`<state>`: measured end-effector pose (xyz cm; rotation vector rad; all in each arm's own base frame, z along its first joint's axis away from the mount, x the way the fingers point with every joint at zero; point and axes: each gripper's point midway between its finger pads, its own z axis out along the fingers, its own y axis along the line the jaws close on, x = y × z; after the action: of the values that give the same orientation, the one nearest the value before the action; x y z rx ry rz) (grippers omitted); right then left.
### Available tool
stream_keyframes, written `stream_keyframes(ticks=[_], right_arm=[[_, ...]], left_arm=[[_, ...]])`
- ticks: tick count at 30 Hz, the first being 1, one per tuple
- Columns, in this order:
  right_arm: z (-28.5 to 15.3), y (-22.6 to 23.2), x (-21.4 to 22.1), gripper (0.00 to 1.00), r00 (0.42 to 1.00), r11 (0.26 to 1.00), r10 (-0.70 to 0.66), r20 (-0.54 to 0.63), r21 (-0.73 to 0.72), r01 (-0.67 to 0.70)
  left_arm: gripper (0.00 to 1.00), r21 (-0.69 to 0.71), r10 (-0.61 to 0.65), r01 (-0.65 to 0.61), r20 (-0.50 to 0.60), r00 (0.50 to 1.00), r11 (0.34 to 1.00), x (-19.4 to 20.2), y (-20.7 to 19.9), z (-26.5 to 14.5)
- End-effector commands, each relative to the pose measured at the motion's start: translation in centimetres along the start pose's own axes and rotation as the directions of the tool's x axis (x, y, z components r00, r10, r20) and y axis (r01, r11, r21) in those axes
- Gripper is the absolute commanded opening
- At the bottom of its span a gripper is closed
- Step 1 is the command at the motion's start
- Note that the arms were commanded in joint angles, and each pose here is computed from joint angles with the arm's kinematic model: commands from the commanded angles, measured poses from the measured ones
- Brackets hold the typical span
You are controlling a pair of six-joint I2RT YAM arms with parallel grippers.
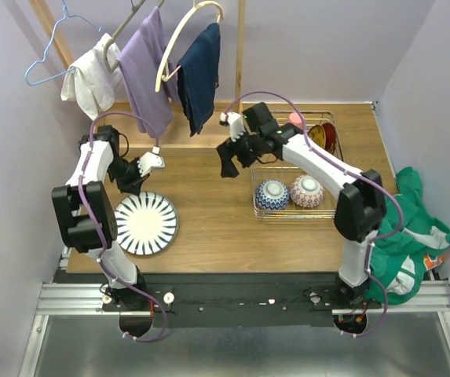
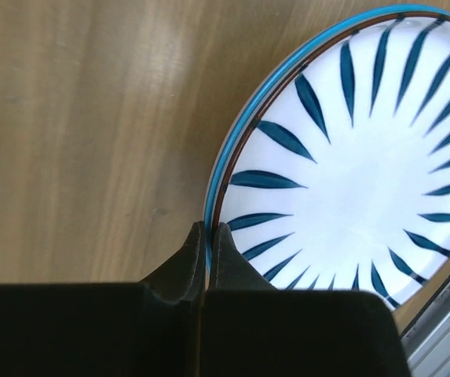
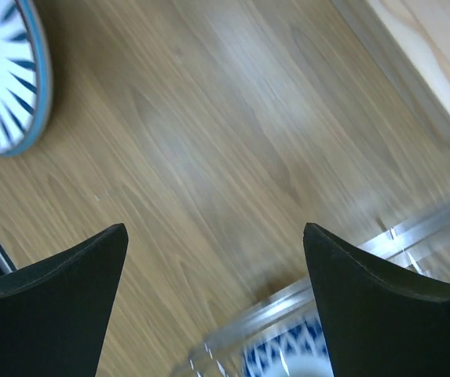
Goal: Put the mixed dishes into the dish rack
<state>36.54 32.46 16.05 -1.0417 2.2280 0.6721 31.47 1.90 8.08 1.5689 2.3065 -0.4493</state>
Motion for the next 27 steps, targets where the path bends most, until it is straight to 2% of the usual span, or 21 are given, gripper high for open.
stream_keyframes(ticks=[1,6,11,17,25,27], right_arm=[[2.5,4.1,-4.6,1.0,0.995,0.983,-0.012,0.096,-0.184,0.029],[4.2,10.2,-5.4,1.0,0.975,0.914,-0.128,0.18,-0.36,0.187],[7.4,13.7,-1.5,1.0,0.983,0.884,-0.143,0.117,-0.431,0.18],[9.4,14.7,-1.0,1.0,0.984,0.875,-0.139,0.114,-0.451,0.175],[12.5,14.3,0.8,1.0,0.989,0.889,-0.12,0.087,-0.435,0.147],[13.7,14.3,1.4,1.0,0.989,0.897,-0.122,0.078,-0.417,0.144]], left_arm=[[0.0,-0.07,0.059,-0.051,0.131,0.99,0.996,-4.1,-0.9,-3.6],[0.0,-0.094,0.067,-0.052,0.161,0.985,0.994,-4.7,-2.3,-4.1],[0.0,-0.063,0.019,-0.008,0.19,0.982,0.998,-4.3,-2.9,-1.9],[0.0,-0.014,-0.01,0.014,0.245,0.97,1.0,-5.2,-2.4,1.3],[0.0,0.018,-0.042,0.039,0.237,0.97,0.999,-4.8,-1.6,4.3],[0.07,0.022,-0.062,0.059,0.243,0.968,0.998,-5.0,-1.1,4.6]])
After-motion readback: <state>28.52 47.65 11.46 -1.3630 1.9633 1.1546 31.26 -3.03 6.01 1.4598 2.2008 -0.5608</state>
